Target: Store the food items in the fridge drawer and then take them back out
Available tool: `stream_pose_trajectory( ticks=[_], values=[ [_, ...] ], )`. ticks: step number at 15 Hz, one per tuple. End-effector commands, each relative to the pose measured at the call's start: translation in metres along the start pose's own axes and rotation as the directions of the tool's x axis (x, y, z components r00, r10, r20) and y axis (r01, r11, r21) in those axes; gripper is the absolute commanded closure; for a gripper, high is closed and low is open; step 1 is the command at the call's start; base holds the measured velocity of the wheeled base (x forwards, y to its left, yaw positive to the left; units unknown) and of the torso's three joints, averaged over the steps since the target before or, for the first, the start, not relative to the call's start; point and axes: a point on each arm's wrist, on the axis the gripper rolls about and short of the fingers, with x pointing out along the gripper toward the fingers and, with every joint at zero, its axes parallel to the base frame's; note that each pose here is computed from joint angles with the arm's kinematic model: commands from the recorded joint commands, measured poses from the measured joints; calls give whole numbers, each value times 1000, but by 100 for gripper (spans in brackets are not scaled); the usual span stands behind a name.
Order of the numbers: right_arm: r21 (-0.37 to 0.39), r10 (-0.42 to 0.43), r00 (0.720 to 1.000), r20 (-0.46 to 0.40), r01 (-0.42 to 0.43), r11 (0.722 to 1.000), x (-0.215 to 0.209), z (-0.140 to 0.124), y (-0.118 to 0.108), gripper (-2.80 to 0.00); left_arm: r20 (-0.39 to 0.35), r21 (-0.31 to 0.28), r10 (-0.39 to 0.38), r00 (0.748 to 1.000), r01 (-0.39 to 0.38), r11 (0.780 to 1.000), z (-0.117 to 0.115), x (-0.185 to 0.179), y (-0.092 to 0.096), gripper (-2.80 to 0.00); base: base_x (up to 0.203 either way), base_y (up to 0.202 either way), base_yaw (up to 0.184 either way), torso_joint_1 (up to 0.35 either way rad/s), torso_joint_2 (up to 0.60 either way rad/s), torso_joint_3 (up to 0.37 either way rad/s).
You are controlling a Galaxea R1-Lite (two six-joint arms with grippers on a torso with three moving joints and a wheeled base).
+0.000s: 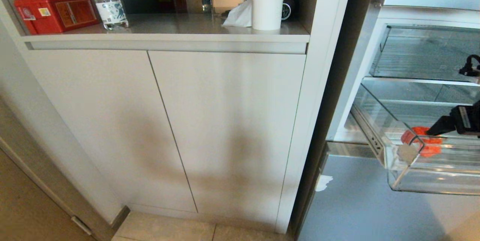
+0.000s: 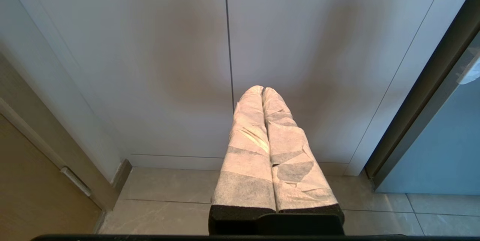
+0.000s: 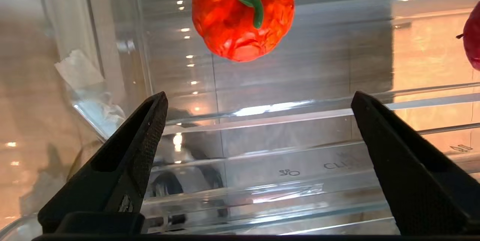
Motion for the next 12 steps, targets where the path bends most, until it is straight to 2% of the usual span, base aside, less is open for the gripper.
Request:
stream_pose_trajectory(
  ticks=[1, 7, 12],
  values=[
    [10, 27, 1000, -2, -27, 1000, -9, -4, -4, -280, -1, 0, 0, 1000, 0, 1000, 0, 0, 0, 0, 0, 0, 0, 0, 0, 0],
    [-18, 55, 993, -108, -58, 998, -27, -18, -8, -280, -1, 0, 0, 1000, 0, 1000, 0, 0, 0, 0, 0, 0, 0, 0, 0, 0],
    [-12, 55, 995, -85, -56, 998, -25, -11, -9, -280, -1, 0, 0, 1000, 0, 1000, 0, 0, 0, 0, 0, 0, 0, 0, 0, 0]
  ],
)
